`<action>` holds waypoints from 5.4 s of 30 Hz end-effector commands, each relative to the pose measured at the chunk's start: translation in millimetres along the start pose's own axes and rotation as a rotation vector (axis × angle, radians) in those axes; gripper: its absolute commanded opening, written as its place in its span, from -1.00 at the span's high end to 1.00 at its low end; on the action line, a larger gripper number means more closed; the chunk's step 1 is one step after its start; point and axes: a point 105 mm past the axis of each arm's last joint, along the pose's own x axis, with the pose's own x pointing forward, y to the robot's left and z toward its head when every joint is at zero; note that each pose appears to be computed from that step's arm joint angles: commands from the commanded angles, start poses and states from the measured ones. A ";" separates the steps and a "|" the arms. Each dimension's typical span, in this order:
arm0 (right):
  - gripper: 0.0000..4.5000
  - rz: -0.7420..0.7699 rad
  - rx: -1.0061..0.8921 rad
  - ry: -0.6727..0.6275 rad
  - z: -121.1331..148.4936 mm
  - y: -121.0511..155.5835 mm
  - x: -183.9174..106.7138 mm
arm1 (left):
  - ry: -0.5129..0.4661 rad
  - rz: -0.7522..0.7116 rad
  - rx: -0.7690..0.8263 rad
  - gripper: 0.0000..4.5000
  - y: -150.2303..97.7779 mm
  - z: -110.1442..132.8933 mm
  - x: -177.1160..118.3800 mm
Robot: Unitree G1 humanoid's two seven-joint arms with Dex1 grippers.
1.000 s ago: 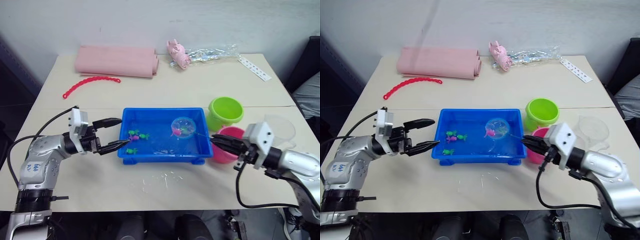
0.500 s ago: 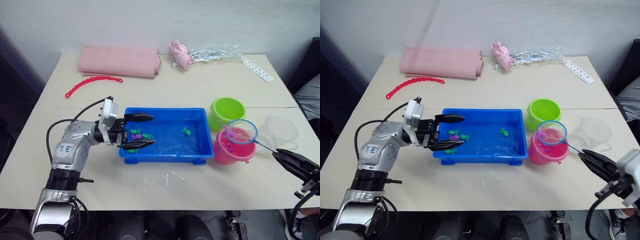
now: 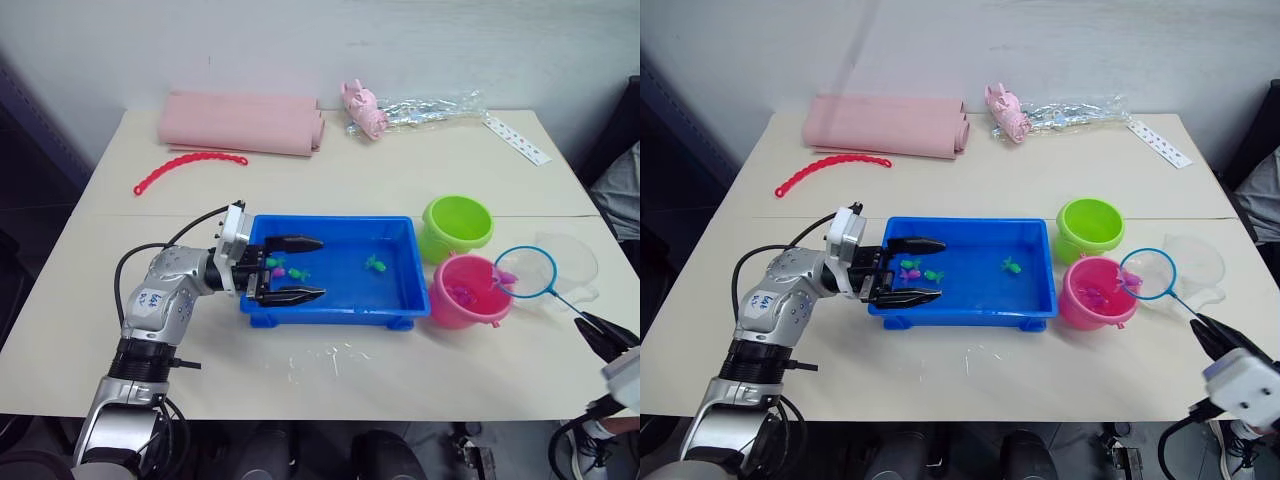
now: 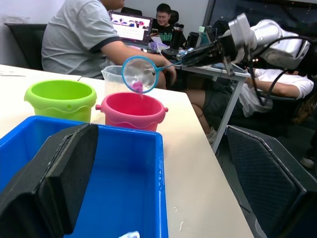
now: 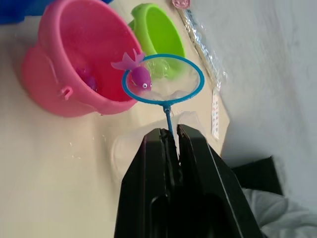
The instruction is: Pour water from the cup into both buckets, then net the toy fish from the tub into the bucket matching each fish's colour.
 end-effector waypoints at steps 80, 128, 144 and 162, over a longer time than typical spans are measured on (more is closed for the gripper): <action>1.00 -0.131 -0.022 -0.184 28.9 -4.9 13.2 | -0.037 0.126 0.060 -1.00 14.0 10.1 -17.4; 1.00 0.662 0.376 -0.609 214.7 54.9 223.3 | 0.198 0.601 0.020 -1.00 -38.0 -1.9 -138.0; 1.00 0.639 0.254 -0.589 207.2 73.6 239.4 | 0.204 0.580 0.017 -1.00 -34.1 -1.3 -136.3; 1.00 0.635 0.180 -0.581 191.4 82.8 239.2 | 0.210 0.571 0.015 -1.00 -34.5 -1.4 -137.9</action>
